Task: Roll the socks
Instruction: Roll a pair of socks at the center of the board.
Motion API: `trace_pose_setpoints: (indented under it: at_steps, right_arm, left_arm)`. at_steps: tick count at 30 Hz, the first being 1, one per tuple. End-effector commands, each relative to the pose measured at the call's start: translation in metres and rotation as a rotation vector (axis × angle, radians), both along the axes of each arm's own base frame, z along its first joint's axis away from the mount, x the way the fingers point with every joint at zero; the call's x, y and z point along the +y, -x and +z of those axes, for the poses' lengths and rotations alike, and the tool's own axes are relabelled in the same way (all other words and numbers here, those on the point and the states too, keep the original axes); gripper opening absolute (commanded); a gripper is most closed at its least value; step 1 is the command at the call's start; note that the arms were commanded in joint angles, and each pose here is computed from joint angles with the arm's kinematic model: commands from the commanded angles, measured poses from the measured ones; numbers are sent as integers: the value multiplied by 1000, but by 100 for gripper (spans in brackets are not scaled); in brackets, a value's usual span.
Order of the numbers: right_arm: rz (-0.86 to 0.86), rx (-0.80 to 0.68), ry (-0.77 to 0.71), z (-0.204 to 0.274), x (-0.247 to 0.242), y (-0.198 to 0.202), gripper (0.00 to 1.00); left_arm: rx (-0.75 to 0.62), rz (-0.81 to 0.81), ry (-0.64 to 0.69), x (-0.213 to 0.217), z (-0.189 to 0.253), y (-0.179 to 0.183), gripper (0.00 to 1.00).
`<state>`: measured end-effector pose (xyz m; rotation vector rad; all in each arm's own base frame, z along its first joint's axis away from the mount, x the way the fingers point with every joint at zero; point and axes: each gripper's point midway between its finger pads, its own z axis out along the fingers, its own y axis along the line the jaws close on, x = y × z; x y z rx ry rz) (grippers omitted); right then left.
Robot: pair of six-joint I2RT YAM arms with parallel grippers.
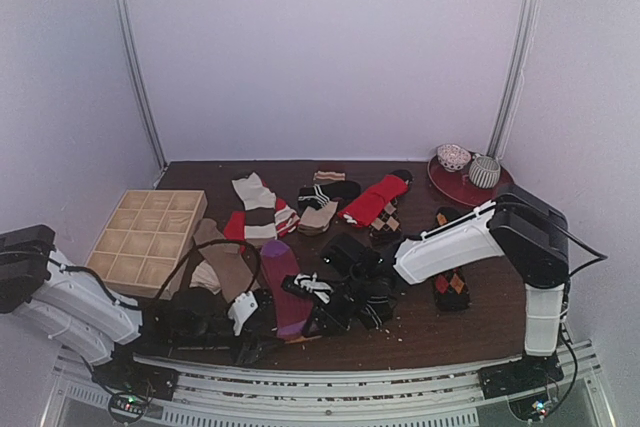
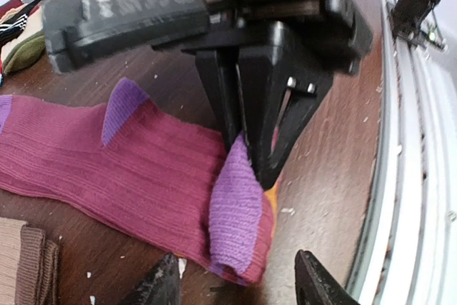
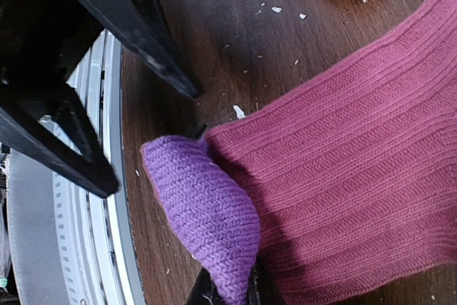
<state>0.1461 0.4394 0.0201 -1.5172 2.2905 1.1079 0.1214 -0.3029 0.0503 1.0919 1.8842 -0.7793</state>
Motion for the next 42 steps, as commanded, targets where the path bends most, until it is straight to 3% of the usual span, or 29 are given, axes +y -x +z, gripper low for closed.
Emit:
trace_pose_setpoints:
  at_steps: [1, 13, 15, 18, 22, 26, 31, 36, 42]
  right_arm:
    - [-33, 182, 328, -65, -57, 31, 3]
    - [-30, 210, 367, -75, -65, 33, 3]
    - [-29, 213, 369, -76, -65, 33, 3]
    - [-29, 216, 367, -76, -66, 33, 3]
    - [-29, 217, 365, -77, -67, 32, 3]
    - [-31, 219, 369, -78, -69, 33, 4]
    - [-27, 218, 352, -77, -68, 33, 6]
    - [-44, 138, 273, -66, -59, 22, 24]
    - [-140, -286, -54, -2, -50, -19, 47]
  left_arm:
    - [-142, -33, -46, -13, 3, -11, 54]
    - [-241, -143, 27, -36, 16, -3, 55]
    - [-236, -152, 9, -38, 11, -3, 50]
    - [-202, -163, -27, -42, -2, -2, 33]
    - [-152, -158, -56, -44, -18, -2, 26]
    - [-133, -124, -72, -42, -21, -6, 3]
    - [-68, -81, -135, -33, -38, -7, 0]
    - [72, -29, -189, -24, -60, -2, 0]
    - [344, -12, -144, -7, -75, 12, 0]
